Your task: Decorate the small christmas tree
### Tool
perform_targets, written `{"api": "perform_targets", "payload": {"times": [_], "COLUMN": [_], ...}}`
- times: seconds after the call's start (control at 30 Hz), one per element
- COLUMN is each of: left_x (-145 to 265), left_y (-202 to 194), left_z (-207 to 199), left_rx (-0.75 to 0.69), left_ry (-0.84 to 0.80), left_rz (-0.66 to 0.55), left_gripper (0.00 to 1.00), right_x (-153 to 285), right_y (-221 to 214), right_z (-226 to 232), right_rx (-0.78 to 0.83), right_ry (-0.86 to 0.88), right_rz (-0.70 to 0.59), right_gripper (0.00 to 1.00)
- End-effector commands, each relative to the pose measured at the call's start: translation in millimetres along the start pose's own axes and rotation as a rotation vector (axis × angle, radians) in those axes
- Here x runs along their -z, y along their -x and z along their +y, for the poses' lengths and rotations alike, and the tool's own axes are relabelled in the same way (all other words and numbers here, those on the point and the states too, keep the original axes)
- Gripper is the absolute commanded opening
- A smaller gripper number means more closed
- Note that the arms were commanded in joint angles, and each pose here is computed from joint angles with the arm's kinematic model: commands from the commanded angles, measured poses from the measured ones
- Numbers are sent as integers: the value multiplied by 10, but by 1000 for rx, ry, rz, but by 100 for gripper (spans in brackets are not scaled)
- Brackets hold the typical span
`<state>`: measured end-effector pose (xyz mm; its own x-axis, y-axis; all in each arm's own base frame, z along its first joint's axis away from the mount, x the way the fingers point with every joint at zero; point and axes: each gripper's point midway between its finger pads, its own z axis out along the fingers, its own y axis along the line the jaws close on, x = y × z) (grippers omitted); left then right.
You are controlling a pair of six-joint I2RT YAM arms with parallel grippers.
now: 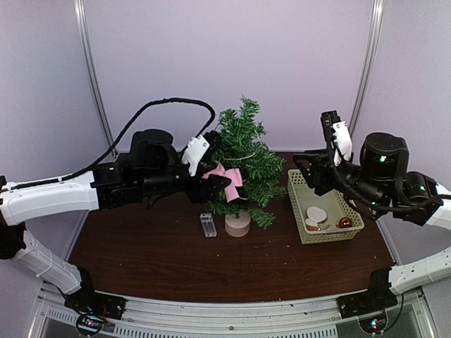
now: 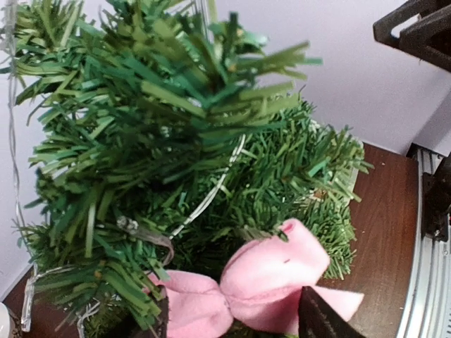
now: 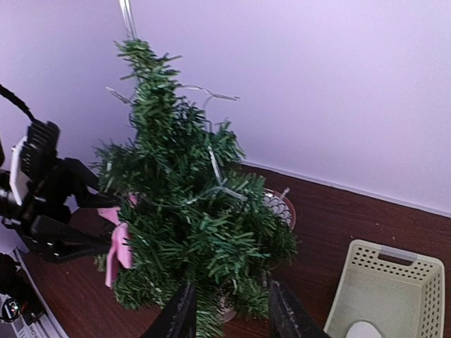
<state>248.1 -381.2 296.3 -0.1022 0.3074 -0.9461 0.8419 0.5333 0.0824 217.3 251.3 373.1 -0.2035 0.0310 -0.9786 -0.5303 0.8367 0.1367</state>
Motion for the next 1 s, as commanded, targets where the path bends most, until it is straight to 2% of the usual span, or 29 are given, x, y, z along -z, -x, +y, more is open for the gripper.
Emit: {"api": "perform_targets", "payload": {"times": [0.0, 0.17, 0.27, 0.33, 0.63, 0.97], "left_x": [303, 514, 591, 615, 674, 641], "left_y": [442, 473, 430, 380, 194, 151], "left_z": [-58, -13, -6, 24, 282, 340], "left_rx": [-16, -13, -1, 27, 135, 145], "left_ry": [-45, -25, -25, -19, 41, 55], "left_rz": [-119, -135, -122, -112, -111, -89], "left_gripper": [69, 92, 96, 97, 98, 98], "right_x": [89, 177, 167, 110, -266, -644], "right_y": [-295, -548, -763, -954, -1903, -2616], "right_z": [-428, -881, -1123, -1256, -1776, -2031], "right_rx": [23, 7, -26, -59, -168, -96], "right_ry": [-124, -222, -258, -264, -301, -303], "right_rz": [125, 252, 347, 429, 787, 1040], "right_gripper": [39, 47, 50, 51, 44, 35]}}
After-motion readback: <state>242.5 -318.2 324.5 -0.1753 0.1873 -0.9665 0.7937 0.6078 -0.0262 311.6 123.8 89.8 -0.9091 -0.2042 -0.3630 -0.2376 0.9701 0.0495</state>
